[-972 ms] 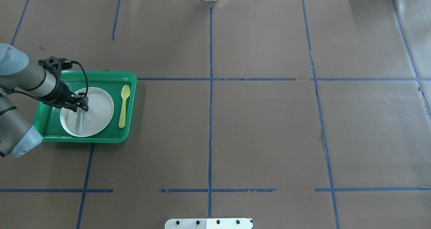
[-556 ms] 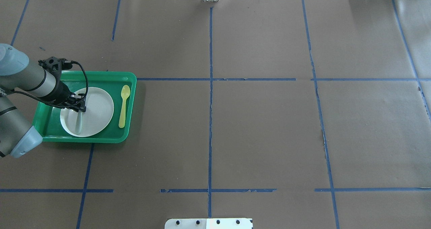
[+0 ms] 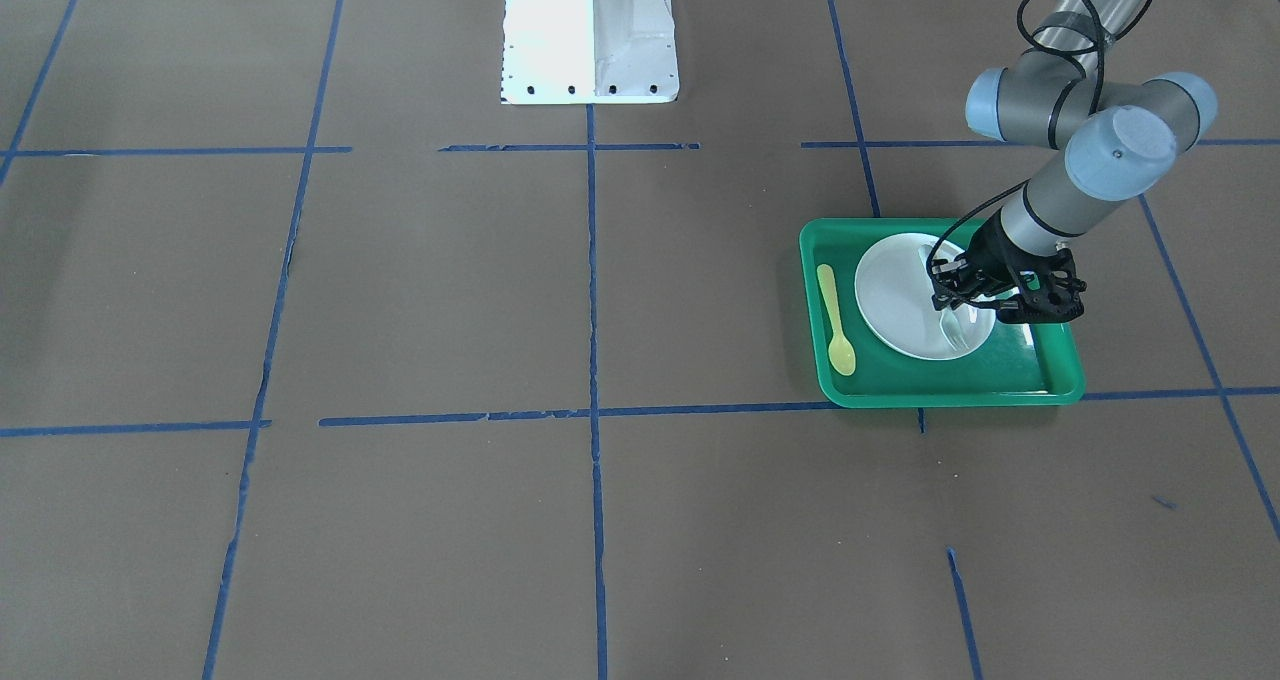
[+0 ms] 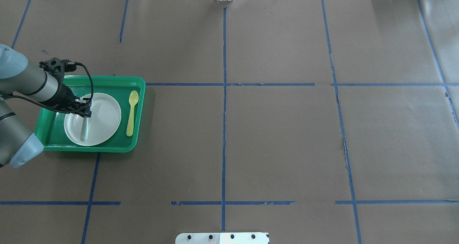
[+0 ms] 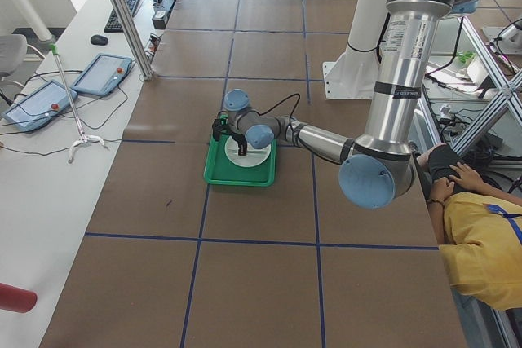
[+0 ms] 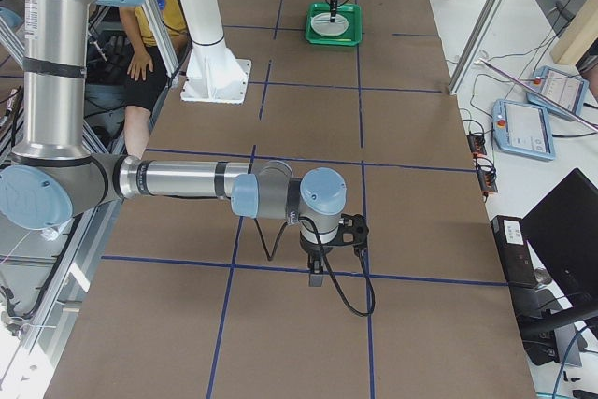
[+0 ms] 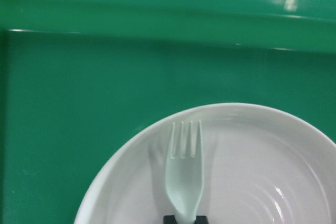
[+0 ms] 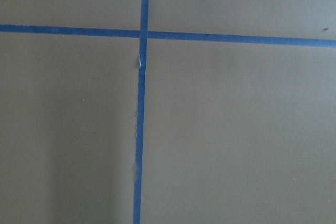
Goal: Place fork
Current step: 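Carry the fork off the plate and lower it beside the plate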
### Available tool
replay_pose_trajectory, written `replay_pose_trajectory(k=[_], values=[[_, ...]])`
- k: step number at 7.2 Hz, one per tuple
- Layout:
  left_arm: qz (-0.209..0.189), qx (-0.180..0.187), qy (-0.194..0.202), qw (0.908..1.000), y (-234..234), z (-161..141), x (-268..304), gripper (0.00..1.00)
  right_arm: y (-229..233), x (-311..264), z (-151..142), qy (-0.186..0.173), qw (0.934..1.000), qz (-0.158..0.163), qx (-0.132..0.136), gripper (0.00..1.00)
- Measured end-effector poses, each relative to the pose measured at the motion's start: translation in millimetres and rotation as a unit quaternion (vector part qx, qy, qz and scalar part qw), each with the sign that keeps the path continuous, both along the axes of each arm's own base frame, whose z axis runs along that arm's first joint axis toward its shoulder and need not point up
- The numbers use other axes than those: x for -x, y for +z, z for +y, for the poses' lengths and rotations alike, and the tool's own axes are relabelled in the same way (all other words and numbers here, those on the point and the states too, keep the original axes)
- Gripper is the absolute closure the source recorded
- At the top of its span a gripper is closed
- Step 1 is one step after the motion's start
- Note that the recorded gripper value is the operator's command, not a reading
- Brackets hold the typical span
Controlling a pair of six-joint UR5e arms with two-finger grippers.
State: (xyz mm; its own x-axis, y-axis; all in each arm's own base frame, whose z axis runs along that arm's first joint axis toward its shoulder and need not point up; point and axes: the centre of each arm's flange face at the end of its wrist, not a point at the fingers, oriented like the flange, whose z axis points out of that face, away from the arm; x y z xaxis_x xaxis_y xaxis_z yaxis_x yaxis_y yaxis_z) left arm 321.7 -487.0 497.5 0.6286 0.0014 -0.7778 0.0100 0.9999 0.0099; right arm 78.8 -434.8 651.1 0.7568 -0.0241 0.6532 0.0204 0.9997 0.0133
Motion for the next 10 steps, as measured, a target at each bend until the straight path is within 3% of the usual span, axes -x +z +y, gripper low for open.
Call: replay_pose_trajectory(k=[3,6,10], values=[[-0.010,-0.049,0.029,0.9983,16,4,35,1.00,0,0,0,0.000,1.0000,0.000,0.000,0.00],[-0.032,-0.039,0.012,0.9986,49,-18,67,1.00,0,0,0,0.000,1.0000,0.000,0.000,0.00],[-0.039,-0.030,0.007,0.9988,60,-37,65,1.00,0,0,0,0.000,1.0000,0.000,0.000,0.00]])
